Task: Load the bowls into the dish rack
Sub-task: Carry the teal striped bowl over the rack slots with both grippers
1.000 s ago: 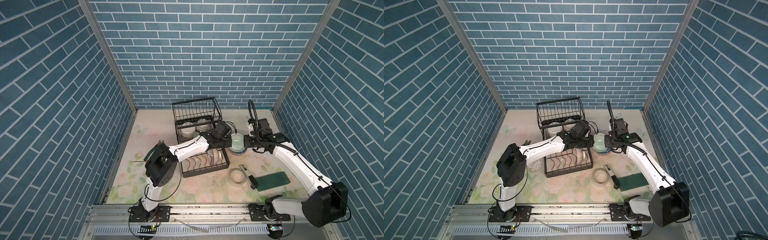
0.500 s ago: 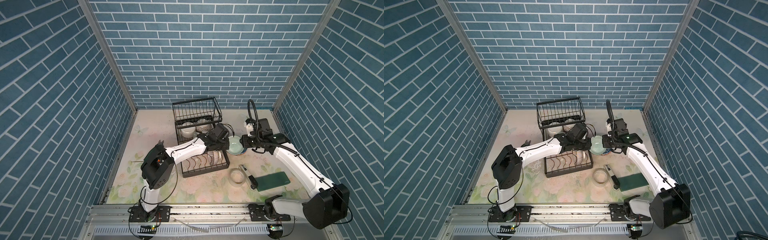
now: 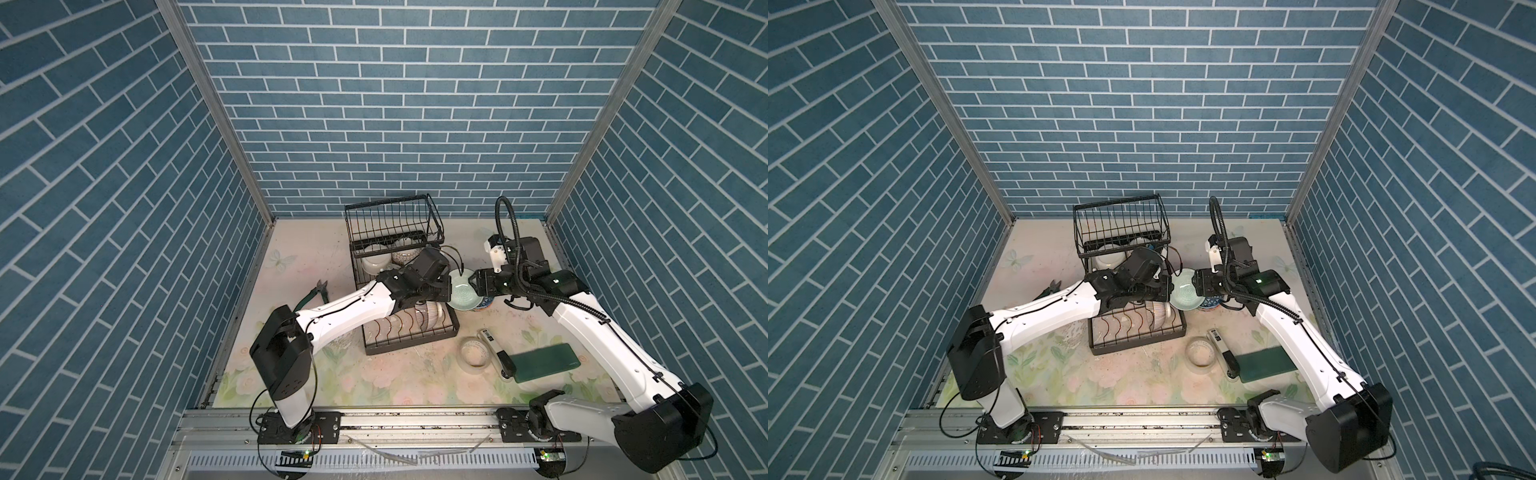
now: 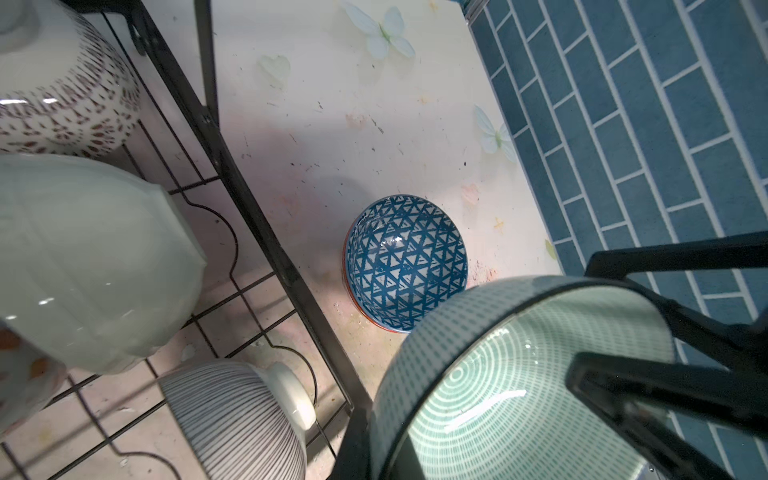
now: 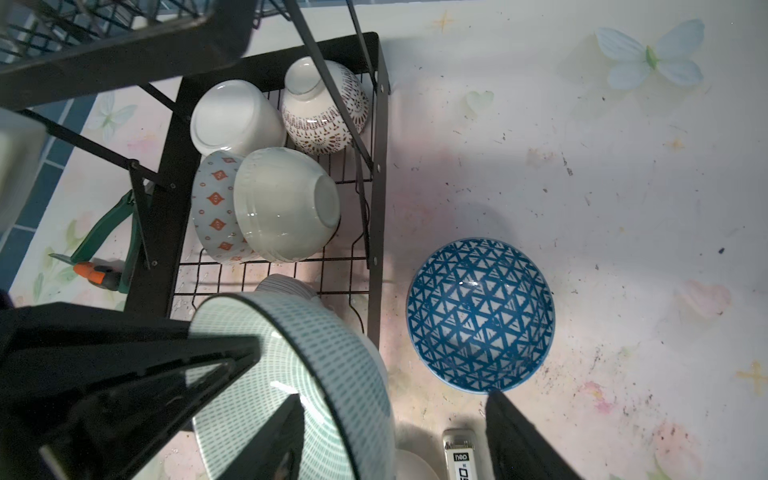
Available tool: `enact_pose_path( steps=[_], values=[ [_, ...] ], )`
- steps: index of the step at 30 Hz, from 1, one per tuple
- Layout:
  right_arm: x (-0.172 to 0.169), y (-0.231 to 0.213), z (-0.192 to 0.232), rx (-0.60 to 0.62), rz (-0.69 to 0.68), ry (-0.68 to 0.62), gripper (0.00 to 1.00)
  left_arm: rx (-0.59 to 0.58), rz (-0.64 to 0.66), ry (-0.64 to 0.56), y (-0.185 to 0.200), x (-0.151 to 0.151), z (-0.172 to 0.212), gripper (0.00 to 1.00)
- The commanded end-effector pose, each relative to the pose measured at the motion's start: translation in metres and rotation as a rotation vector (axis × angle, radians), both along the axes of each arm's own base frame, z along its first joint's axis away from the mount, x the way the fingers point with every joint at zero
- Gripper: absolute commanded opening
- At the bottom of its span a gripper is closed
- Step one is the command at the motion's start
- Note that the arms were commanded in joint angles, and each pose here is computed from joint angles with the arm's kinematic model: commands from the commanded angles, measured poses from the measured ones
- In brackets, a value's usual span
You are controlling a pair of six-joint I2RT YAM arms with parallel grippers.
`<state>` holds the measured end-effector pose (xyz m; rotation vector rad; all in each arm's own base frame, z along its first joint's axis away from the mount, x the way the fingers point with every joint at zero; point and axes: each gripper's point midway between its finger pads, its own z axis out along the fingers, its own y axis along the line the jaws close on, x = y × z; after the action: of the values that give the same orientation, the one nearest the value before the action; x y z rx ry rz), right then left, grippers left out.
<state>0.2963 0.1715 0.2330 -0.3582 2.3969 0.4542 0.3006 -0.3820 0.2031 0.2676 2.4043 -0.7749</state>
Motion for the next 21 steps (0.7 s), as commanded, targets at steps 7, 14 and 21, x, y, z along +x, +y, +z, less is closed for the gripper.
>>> enact_pose_path(
  steps=[7, 14, 21],
  values=[
    [-0.008, 0.039, 0.027, -0.017, 0.078, -0.052, 0.69, 0.138, 0.089, -0.052, 0.057, -0.014, 0.015, 0.0],
    [-0.013, 0.071, 0.021, -0.052, 0.135, -0.038, 0.65, 0.25, 0.139, -0.075, 0.097, -0.023, 0.019, 0.0],
    [-0.018, 0.103, 0.008, -0.095, 0.195, -0.023, 0.6, 0.324, 0.161, -0.05, 0.122, -0.029, 0.011, 0.0]
  ],
)
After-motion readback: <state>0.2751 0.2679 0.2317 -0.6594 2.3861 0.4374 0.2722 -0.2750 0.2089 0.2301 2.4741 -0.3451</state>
